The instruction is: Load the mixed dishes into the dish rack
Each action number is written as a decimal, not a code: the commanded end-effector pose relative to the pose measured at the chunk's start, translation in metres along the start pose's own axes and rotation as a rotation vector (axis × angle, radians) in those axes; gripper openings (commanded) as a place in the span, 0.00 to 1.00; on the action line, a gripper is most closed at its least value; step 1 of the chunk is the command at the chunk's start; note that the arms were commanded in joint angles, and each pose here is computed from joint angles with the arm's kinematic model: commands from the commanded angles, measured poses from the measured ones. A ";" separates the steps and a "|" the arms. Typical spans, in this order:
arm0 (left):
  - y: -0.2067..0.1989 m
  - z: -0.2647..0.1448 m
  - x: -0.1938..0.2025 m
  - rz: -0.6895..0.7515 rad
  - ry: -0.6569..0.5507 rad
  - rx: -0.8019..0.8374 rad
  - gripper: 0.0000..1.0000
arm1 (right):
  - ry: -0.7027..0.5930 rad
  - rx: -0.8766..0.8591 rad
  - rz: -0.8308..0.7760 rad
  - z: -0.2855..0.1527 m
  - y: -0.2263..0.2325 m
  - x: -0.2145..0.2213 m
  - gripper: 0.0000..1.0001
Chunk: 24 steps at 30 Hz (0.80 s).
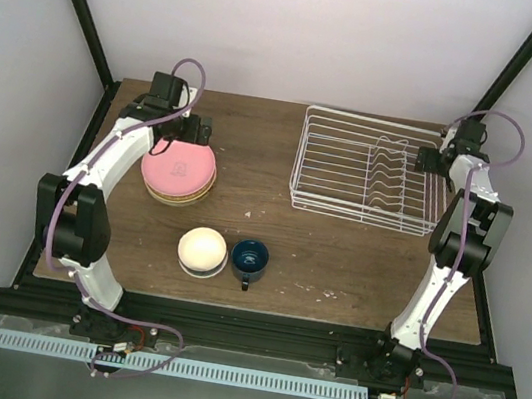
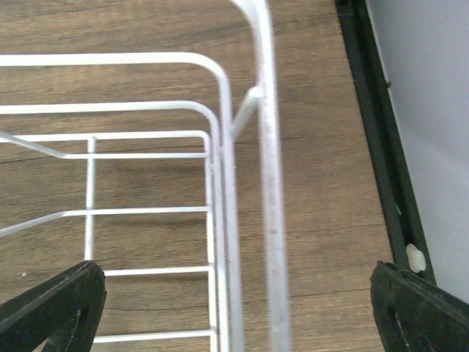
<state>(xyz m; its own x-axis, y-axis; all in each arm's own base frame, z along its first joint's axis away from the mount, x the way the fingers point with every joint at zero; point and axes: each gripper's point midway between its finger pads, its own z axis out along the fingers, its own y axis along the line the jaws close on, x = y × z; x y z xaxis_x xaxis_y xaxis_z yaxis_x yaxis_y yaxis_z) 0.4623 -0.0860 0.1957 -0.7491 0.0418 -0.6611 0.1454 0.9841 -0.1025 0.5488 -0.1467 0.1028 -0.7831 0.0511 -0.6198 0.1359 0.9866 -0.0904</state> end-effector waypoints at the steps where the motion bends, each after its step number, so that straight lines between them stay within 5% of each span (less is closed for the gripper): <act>1: -0.010 0.005 -0.009 0.002 -0.032 0.048 1.00 | 0.016 -0.093 -0.041 0.005 0.031 0.011 1.00; 13: -0.105 0.045 -0.062 0.098 -0.039 0.260 1.00 | 0.042 -0.064 -0.084 0.002 0.045 0.022 1.00; 24: -0.191 0.047 -0.058 0.196 -0.025 0.372 1.00 | 0.000 -0.039 -0.067 -0.034 0.049 0.009 1.00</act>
<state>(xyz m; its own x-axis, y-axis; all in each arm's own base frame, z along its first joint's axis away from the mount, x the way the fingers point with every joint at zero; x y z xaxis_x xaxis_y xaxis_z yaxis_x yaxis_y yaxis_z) 0.5149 -0.2719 0.2118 -0.6721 0.2103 -0.7100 0.4936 0.8420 -0.2178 0.5451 -0.1087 0.1035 -0.7753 -0.0251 -0.6311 0.0638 0.9910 -0.1179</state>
